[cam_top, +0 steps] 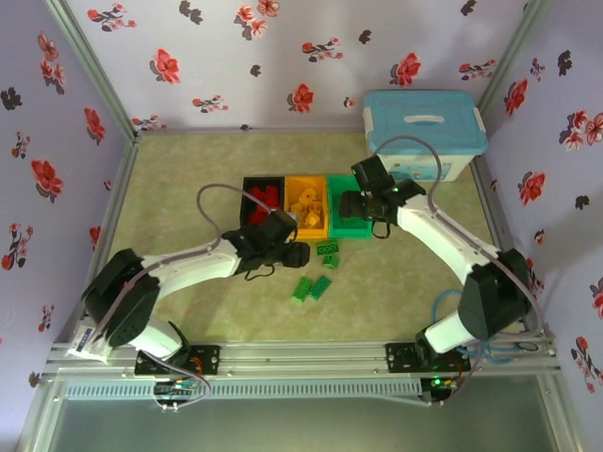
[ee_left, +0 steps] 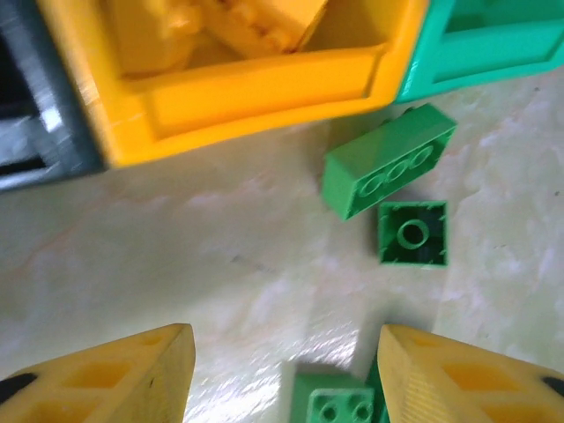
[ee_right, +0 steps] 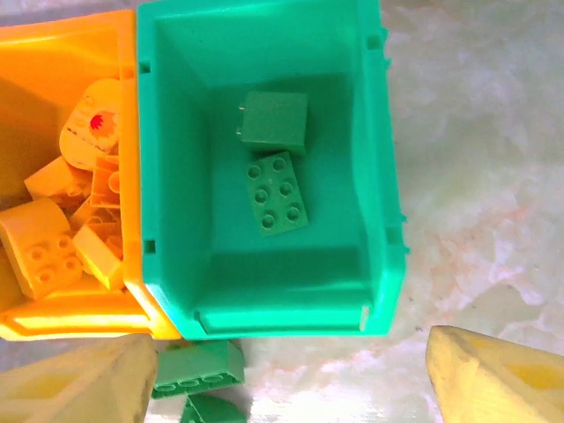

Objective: Sort the legos into containers by color
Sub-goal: Pick up the lego from the center of the table.

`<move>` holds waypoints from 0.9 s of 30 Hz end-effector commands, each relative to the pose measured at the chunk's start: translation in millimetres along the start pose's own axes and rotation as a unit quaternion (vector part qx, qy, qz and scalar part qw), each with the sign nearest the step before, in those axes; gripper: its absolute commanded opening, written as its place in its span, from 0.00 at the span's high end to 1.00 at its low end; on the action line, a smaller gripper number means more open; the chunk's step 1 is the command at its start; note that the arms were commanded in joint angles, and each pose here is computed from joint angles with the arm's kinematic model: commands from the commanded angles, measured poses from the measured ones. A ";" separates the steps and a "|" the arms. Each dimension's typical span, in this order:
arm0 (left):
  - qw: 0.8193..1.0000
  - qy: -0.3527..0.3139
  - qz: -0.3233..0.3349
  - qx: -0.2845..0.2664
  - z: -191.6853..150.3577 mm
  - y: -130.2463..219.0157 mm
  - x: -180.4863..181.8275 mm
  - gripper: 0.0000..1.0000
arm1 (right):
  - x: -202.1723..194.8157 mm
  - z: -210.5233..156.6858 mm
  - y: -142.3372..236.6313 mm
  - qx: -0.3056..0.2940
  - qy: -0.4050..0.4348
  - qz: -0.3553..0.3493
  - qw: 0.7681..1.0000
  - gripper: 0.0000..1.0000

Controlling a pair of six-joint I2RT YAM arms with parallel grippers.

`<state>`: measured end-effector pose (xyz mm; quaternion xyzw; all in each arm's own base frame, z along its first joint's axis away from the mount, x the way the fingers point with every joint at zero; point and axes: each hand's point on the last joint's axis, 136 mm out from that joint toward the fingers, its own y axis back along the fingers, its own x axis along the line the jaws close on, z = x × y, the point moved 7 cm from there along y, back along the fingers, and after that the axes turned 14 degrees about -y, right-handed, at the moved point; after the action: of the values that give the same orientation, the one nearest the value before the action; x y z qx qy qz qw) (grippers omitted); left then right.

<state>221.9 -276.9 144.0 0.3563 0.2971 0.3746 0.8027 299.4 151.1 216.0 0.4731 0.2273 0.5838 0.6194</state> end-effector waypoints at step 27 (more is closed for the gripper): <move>0.993 -0.066 -0.018 0.096 27.9 -89.4 -26.1 0.44 | -59.3 -23.8 26.9 -0.039 -0.040 -0.012 0.998 0.17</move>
<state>262.4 -341.5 92.0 0.4480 0.2918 0.3164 0.7836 254.9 102.5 210.4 0.4690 0.1972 0.5639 0.6506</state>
